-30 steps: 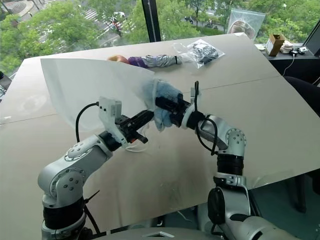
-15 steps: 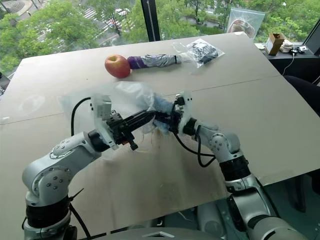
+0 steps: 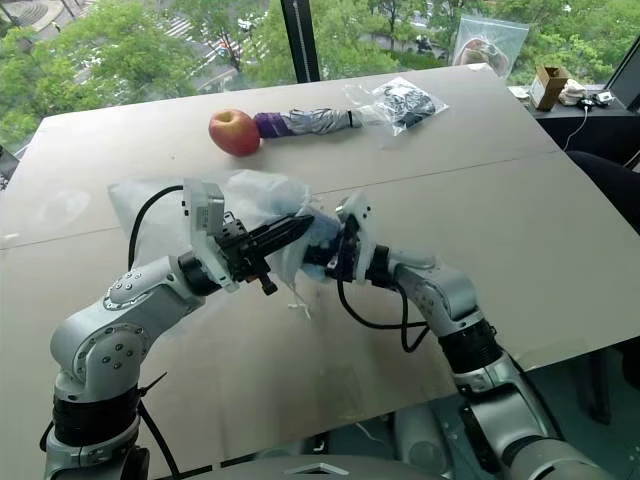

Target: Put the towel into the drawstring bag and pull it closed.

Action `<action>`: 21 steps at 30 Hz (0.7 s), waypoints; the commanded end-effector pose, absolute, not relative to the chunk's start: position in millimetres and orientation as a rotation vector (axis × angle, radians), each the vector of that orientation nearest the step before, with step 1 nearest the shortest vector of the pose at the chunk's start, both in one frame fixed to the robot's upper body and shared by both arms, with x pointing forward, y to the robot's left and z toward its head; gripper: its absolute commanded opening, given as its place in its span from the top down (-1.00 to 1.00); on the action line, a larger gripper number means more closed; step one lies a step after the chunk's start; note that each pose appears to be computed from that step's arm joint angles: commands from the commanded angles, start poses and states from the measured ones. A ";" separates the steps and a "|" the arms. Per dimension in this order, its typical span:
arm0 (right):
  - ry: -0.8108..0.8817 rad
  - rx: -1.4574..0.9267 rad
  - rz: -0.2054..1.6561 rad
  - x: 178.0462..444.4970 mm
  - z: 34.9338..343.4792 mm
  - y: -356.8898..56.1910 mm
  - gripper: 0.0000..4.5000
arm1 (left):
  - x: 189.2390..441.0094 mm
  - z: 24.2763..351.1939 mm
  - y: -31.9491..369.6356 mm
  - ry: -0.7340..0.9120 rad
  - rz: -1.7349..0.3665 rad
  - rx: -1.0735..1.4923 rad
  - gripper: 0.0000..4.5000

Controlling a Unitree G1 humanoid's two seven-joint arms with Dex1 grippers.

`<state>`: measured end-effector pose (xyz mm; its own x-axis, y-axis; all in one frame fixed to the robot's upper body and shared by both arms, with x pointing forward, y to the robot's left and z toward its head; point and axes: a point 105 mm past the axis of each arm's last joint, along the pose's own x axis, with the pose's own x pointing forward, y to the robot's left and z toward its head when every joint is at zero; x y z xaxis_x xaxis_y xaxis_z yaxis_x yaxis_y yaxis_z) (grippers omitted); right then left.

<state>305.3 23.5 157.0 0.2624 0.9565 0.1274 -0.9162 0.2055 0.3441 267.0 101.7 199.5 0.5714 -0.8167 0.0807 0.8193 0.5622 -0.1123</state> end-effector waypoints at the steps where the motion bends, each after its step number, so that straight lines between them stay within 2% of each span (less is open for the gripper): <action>1: 0.145 0.629 1.225 319.0 180.4 18.3 0.98 | 250.9 204.0 90.5 -0.023 -1.069 -0.150 1.00; 4: 0.262 0.876 1.132 332.2 187.3 19.8 0.98 | 245.8 204.8 88.7 -0.011 -1.109 -0.171 1.00; 7: 0.340 1.106 1.161 329.6 205.7 22.8 0.98 | 242.7 202.8 88.2 0.002 -1.128 -0.177 1.00; 14: 0.492 1.417 1.084 328.6 217.7 25.8 0.98 | 245.3 199.4 88.1 0.014 -1.129 -0.148 1.00; 18: 0.570 1.609 0.912 345.5 222.5 16.8 0.98 | 250.0 194.9 90.6 0.020 -1.110 -0.109 1.00; 21: 0.586 1.615 0.855 350.3 225.9 10.7 0.98 | 256.7 194.0 93.1 0.002 -1.081 -0.072 1.00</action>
